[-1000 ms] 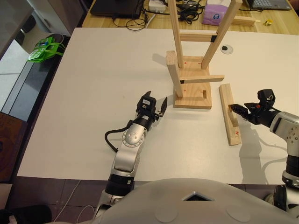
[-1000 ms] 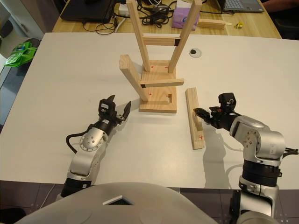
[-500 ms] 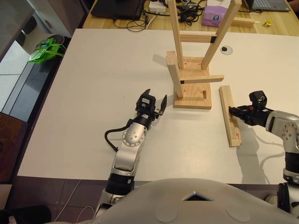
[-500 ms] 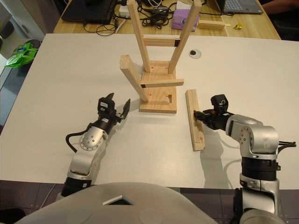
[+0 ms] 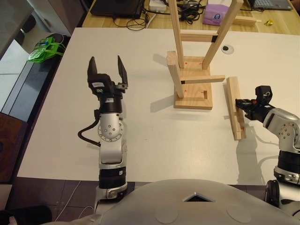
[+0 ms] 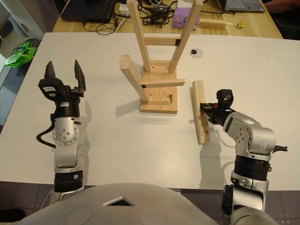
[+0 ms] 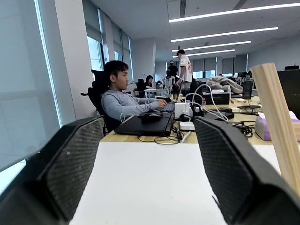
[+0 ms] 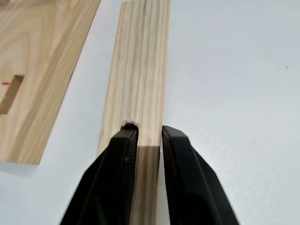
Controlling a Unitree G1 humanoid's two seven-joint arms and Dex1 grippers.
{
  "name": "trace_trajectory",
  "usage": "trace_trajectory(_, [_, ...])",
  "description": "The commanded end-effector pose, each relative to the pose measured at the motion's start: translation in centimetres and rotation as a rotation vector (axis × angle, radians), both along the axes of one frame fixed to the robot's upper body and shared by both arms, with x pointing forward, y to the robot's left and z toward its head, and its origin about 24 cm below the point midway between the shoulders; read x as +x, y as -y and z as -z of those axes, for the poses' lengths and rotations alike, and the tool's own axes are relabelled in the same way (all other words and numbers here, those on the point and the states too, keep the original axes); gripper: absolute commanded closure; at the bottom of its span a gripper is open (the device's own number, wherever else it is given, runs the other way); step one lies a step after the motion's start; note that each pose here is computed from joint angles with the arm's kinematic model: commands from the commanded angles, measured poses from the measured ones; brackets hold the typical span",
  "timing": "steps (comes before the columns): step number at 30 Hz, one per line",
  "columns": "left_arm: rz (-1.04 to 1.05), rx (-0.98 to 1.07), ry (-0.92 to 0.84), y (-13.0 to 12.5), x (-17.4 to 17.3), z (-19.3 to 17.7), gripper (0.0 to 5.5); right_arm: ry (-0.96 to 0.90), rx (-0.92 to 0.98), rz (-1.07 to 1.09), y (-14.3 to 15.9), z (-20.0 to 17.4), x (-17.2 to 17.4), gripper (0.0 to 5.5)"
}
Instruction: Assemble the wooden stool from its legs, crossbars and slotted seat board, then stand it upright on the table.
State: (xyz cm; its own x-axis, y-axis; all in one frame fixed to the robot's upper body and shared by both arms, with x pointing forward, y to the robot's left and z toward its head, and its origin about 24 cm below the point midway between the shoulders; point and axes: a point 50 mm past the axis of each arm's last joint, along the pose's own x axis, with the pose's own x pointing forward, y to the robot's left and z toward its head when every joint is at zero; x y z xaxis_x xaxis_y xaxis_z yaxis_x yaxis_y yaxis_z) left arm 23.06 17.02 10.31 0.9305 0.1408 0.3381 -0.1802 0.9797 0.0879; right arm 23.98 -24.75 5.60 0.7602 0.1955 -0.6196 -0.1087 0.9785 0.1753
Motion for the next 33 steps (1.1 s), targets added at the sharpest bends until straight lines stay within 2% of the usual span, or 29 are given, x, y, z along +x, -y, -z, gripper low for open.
trace_trajectory(1, [-0.114,0.057,0.179,-1.8,-0.2,-3.6,1.96,0.314,0.001,0.050,0.1,-4.4,2.2,4.80])
trace_trajectory(4, [-0.189,0.100,0.296,-3.5,-0.2,-7.0,1.96,0.524,0.056,0.098,0.3,-7.1,3.1,4.80])
trace_trajectory(6, [-0.167,0.127,0.371,-3.9,0.1,-9.8,1.96,0.658,0.128,0.118,0.3,-9.0,3.5,4.80])
trace_trajectory(9, [0.080,0.048,0.377,-1.8,1.3,-12.9,1.96,0.806,0.258,0.077,0.1,-12.1,3.9,4.81])
trace_trajectory(13, [0.380,0.011,0.280,1.1,2.4,-14.4,1.96,0.923,0.320,-0.005,0.2,-15.7,4.0,4.81])
trace_trajectory(15, [0.517,-0.012,0.194,3.0,3.5,-14.4,1.96,0.976,0.325,-0.046,0.2,-17.4,4.2,4.81])
trace_trajectory(17, [0.692,-0.035,0.062,6.2,4.5,-13.4,1.96,1.022,0.323,-0.083,-0.2,-18.8,4.4,4.81])
trace_trajectory(19, [0.840,-0.056,-0.048,9.1,4.9,-12.5,1.96,1.035,0.337,-0.133,-0.9,-19.4,4.5,4.81])
trace_trajectory(21, [0.931,-0.081,-0.112,10.9,5.1,-12.0,1.96,1.044,0.350,-0.184,-1.8,-19.7,4.5,4.81])
trace_trajectory(27, [1.088,-0.190,-0.198,14.0,5.7,-11.8,1.96,1.065,0.389,-0.358,-4.9,-20.3,4.8,4.81])
trace_trajectory(33, [1.227,-0.144,-0.243,16.3,5.1,-12.2,1.96,1.103,0.426,-0.471,-7.5,-20.9,4.8,4.81])
